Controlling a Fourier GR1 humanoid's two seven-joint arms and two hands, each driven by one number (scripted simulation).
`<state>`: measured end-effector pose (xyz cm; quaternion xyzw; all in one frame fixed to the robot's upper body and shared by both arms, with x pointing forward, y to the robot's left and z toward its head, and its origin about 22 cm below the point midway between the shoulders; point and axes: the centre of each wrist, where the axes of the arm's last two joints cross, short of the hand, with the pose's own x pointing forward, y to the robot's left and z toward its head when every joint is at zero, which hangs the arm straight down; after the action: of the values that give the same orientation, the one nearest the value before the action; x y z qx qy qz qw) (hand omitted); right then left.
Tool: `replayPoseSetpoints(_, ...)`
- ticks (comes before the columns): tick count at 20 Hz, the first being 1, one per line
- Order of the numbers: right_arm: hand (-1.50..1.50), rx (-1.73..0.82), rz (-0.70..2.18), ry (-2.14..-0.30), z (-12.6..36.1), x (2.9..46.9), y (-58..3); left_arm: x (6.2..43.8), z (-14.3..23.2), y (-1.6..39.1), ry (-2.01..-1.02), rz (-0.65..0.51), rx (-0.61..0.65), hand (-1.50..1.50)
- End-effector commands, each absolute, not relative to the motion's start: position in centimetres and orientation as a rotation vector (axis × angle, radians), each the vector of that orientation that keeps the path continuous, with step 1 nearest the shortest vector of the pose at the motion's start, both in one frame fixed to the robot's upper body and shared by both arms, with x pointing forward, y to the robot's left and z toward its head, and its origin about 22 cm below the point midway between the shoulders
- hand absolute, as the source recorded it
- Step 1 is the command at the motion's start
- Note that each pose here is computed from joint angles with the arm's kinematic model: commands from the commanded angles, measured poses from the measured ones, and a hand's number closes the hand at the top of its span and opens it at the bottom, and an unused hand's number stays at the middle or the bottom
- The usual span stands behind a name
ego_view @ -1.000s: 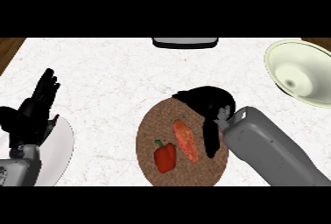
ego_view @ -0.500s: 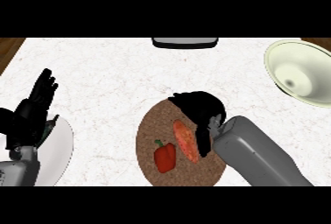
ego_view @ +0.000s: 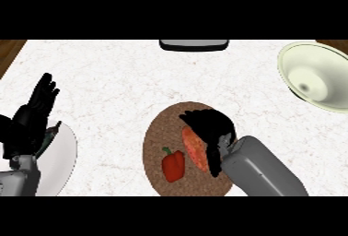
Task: Pick the sweet potato from the placemat and place it in the bowl
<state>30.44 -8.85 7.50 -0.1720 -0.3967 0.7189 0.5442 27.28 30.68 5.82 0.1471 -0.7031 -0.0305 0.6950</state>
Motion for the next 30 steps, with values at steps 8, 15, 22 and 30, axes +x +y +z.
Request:
replayPoseSetpoints(8, -1.50, -0.427, 1.686, -0.944, 4.8, 31.9, -9.6, 28.8, 5.9, 29.4, -1.574, -0.063, 0.322, 0.00)
replayPoseSetpoints(15, 1.50, -0.309, 1.734, -0.932, 2.6, 31.6, -6.2, 26.9, 5.3, 31.6, -1.571, -0.091, 0.326, 0.00)
replayPoseSetpoints(22, 1.50, -0.316, 1.717, -0.991, -0.7, 30.4, -5.9, 27.4, 5.5, 28.5, -1.576, -0.081, 0.330, 0.00)
replayPoseSetpoints(30, 1.50, -0.616, 1.437, -1.069, 3.5, 34.3, -9.2, 27.9, 5.8, 31.7, -1.577, -0.070, 0.322, 0.00)
